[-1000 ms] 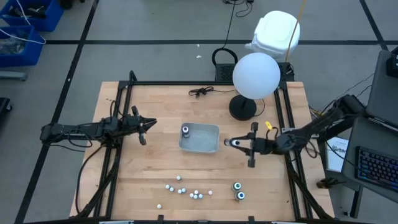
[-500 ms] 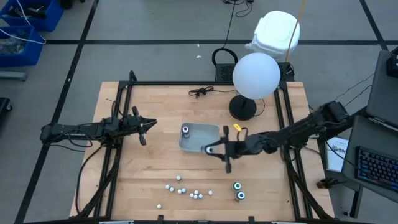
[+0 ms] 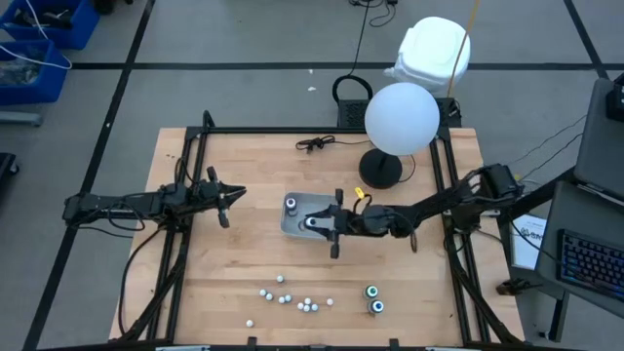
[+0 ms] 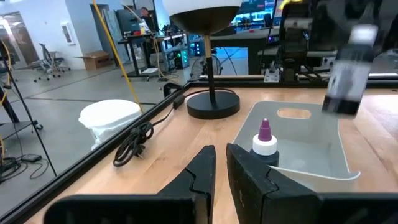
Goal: Pick & Place food coloring
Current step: Put the large black food coloring bottle into the gray bin
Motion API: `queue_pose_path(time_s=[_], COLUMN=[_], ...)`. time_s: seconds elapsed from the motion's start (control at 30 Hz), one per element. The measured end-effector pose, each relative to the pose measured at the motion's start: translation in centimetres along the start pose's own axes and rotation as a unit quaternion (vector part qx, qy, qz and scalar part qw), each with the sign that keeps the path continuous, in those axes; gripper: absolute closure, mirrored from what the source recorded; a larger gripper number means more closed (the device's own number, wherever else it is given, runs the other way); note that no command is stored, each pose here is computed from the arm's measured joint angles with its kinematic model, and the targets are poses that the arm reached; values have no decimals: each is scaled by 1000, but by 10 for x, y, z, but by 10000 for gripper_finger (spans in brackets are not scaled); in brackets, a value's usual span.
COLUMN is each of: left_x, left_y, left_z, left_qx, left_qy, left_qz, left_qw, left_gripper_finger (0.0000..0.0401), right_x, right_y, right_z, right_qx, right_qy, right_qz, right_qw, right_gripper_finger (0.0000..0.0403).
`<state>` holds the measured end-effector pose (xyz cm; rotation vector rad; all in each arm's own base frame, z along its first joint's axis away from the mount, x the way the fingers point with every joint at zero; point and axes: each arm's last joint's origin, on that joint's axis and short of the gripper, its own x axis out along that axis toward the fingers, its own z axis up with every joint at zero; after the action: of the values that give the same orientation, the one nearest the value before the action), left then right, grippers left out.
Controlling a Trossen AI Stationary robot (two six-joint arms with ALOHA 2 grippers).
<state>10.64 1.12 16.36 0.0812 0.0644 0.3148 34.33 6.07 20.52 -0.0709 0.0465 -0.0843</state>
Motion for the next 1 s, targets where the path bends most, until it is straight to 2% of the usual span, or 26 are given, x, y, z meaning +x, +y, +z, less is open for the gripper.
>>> queue_pose_path(time_s=[0.23, 0.37, 0.43, 1.0], left_x=[0, 0, 0, 0], left_y=[0, 0, 0, 0], left_z=[0, 0, 0, 0], left_qx=[0, 7, 9, 9], left_qy=[0, 0, 0, 0], left_qz=[0, 0, 0, 3], left_qw=[1000, 1000, 1000, 1000], left_gripper_finger=[354, 354, 354, 354], right_x=[36, 50, 53, 70], right_y=[1, 0, -2, -15], right_z=[-7, -9, -12, -55], right_qx=[1, -12, -18, 25], right_qy=[39, 74, 80, 97], right_qz=[-13, -51, -70, -80], right_qw=[999, 996, 994, 992], right_gripper_finger=[294, 294, 294, 294])
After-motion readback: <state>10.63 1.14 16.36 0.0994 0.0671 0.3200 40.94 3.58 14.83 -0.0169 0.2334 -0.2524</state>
